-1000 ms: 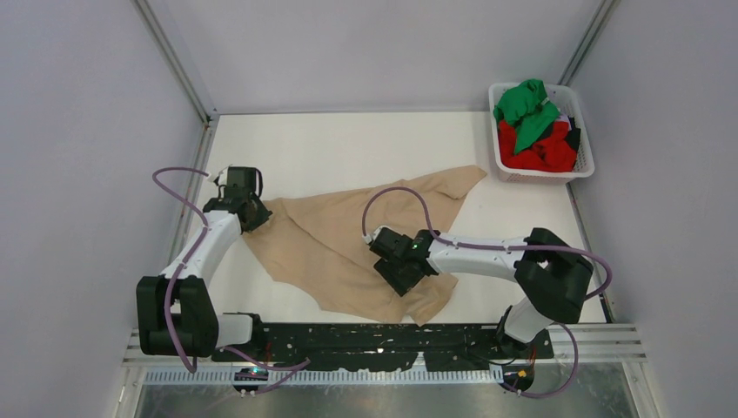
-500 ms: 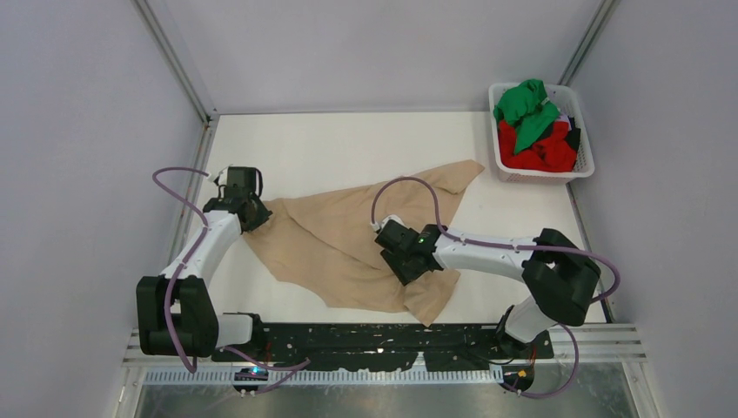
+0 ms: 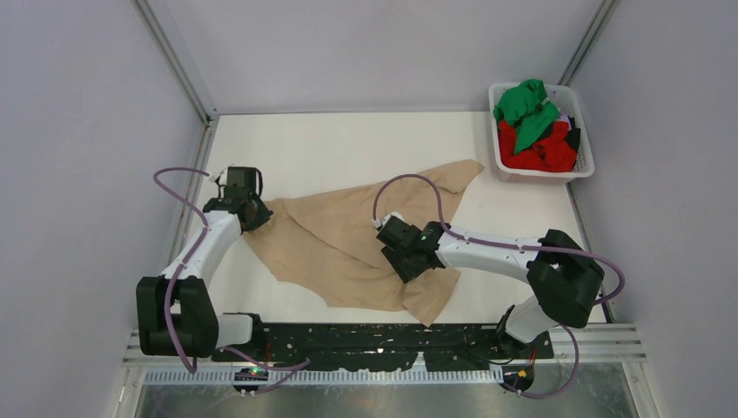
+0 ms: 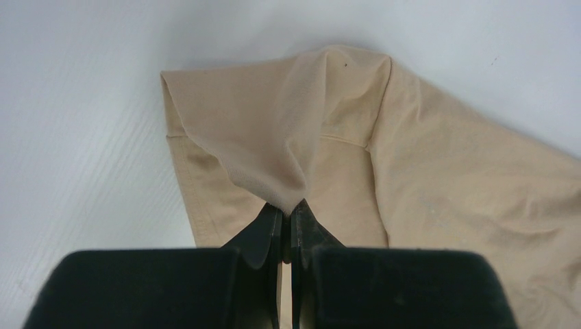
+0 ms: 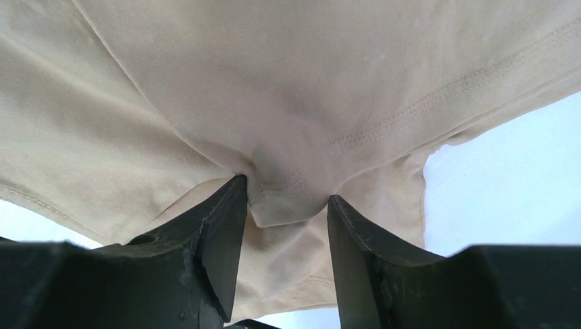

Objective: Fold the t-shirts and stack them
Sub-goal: Flatten out the tshirt

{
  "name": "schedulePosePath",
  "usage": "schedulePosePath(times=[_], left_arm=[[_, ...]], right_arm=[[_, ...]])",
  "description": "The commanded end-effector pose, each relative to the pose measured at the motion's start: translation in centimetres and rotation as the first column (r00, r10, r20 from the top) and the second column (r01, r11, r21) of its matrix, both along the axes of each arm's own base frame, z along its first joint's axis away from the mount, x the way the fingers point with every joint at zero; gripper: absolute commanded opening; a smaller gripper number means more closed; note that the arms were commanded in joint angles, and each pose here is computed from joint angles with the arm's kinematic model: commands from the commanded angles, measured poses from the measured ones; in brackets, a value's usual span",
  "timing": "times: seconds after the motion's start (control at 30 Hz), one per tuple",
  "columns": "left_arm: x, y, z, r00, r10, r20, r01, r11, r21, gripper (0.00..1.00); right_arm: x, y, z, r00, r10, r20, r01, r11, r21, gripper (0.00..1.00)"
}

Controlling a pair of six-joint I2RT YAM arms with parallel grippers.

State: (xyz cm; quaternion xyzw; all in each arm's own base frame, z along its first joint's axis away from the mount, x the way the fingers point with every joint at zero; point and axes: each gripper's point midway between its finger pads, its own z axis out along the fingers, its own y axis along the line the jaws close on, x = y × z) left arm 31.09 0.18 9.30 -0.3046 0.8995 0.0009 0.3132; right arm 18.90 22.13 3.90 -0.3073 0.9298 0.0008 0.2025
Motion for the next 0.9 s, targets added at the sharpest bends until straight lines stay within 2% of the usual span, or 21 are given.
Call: schedulePosePath(times=[0.0,0.33,0.87], left_arm=[[0.6,0.0,1.4,0.997,-0.011,0.070,0.011,1.000,-0.001,0.00],[0.6,-0.1,1.4,0.997,-0.016,0.073,0.016,1.000,-0.008,0.00],[0.7,-0.4,1.1,0.997,-0.026,0.068,0.027,0.999,-0.020,0.00]], right_arm=[[0.8,0.7,2.5,0.999,-0.020,0.036,0.018,0.999,0.049,0.52],[1.4,0.0,1.9,0.998,-0.046,0.041,0.045,0.998,0.032,0.49],[3.2,2.9,0.7,0.999,0.012,0.051,-0.016,0.997,0.071,0.46]])
